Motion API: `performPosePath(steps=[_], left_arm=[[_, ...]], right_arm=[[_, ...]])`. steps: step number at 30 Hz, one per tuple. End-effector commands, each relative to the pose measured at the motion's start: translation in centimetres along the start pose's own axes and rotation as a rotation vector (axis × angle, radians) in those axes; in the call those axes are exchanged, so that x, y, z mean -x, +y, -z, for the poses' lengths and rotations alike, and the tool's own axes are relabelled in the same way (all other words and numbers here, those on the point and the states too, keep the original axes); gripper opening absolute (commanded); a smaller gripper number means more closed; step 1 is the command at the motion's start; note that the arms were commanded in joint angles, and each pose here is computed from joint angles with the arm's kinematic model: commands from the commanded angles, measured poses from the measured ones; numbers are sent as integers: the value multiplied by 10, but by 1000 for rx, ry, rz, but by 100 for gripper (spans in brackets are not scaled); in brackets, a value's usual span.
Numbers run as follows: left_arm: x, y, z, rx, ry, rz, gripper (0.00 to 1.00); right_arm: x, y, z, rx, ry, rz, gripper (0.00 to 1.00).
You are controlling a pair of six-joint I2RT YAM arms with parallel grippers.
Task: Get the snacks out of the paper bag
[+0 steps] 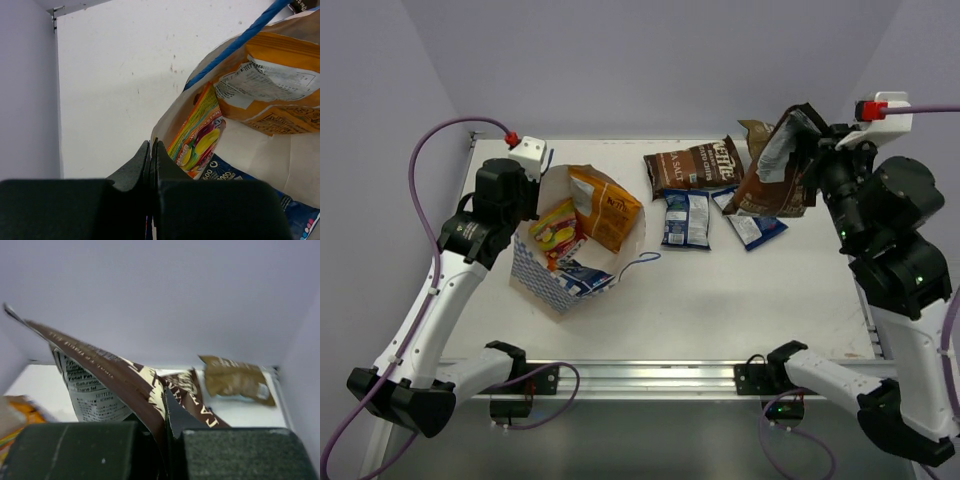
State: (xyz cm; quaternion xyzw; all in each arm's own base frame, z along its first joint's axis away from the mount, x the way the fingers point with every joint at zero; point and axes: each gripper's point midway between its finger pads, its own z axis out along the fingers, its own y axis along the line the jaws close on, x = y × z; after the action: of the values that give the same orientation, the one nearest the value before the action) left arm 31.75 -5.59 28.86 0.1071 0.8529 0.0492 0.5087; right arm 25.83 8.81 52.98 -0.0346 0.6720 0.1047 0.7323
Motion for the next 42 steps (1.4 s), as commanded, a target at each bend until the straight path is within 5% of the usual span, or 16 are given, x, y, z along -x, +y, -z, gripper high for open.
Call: performPosePath(steps=[1, 14, 20, 25, 27, 29, 30, 35, 42], left_arm=[[39, 6, 13, 18, -131, 55, 0], [38, 2, 13, -8, -138, 54, 0], [36, -3, 11, -30, -134, 52, 0], [38, -5, 11, -40, -139, 53, 0], [39, -5, 11, -40, -138, 53, 0], [40, -4, 12, -40, -142, 53, 0], [41, -4, 13, -38, -143, 55, 0], [43, -3, 12, -32, -143, 55, 0], [41, -3, 10, -33, -127, 50, 0]], right_arm=[[-35, -53, -25, -271, 47, -61, 0], [-170, -180, -124, -814, 149, -325, 0], [-302, -249, -72, -1117, 267, -583, 0], [-414, -268, -25, -1191, 583, -718, 13], [-418, -263, -2, -1220, 644, -682, 59], [-390, -262, 11, -1216, 585, -642, 91], [-376, -260, 14, -1204, 554, -626, 99], [-280, -237, 27, -1041, 301, -585, 99], [-220, -195, 29, -806, 139, -588, 99]])
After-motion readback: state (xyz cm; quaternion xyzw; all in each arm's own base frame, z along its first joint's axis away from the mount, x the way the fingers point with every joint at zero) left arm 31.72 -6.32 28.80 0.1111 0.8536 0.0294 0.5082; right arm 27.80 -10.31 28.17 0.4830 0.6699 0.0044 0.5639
